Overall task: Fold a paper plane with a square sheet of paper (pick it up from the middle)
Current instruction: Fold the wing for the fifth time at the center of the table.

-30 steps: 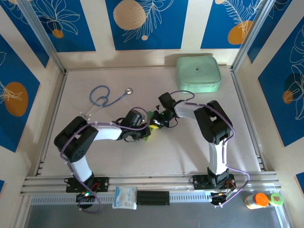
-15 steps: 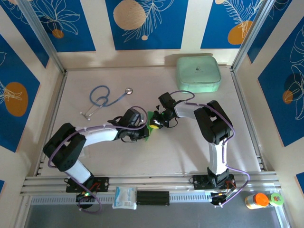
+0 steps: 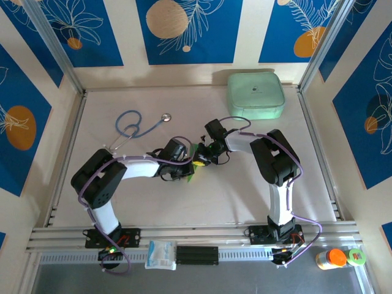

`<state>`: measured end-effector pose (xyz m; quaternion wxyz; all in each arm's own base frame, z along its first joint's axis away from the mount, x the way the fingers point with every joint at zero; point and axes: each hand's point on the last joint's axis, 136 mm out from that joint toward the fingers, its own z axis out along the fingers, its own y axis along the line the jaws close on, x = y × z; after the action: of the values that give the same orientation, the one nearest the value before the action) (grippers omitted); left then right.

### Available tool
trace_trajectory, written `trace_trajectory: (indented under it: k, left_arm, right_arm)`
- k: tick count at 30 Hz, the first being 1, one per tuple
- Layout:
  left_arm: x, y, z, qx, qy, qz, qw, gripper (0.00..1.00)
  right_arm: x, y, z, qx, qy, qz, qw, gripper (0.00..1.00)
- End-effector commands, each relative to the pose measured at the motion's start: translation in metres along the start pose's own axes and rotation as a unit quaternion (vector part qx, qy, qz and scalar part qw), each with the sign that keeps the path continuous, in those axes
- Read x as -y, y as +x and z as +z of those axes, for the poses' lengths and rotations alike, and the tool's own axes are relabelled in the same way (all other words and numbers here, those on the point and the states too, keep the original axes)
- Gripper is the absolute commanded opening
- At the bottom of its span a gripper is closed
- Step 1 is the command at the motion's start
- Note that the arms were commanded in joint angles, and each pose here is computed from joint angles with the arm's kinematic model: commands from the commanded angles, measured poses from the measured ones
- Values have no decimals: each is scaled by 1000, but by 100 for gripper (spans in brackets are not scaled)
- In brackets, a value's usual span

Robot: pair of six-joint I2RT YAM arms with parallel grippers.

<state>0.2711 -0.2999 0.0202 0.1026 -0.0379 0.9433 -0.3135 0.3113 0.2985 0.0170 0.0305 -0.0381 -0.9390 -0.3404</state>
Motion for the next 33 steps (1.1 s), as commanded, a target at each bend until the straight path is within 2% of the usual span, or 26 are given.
trace_trajectory:
  k: [1, 5, 9, 23, 33]
  left_arm:
    - [-34, 15, 4, -16, -50, -16, 999, 0]
    - [-44, 23, 4, -25, -59, -22, 998, 0]
    - [-43, 24, 3, -25, -59, -21, 998, 0]
    - [-44, 25, 5, -31, -61, -24, 997, 0]
    - [-77, 60, 5, -69, -86, -49, 993, 0]
  right_arm:
    - [1, 4, -10, 0, 0, -40, 999, 14]
    - [-17, -4, -31, 33, -6, -110, 993, 14]
    - [-19, 2, -32, 38, -13, -137, 990, 14]
    - [8, 15, 7, -11, 21, -113, 993, 10]
    - [32, -36, -4, 22, 22, -70, 997, 10]
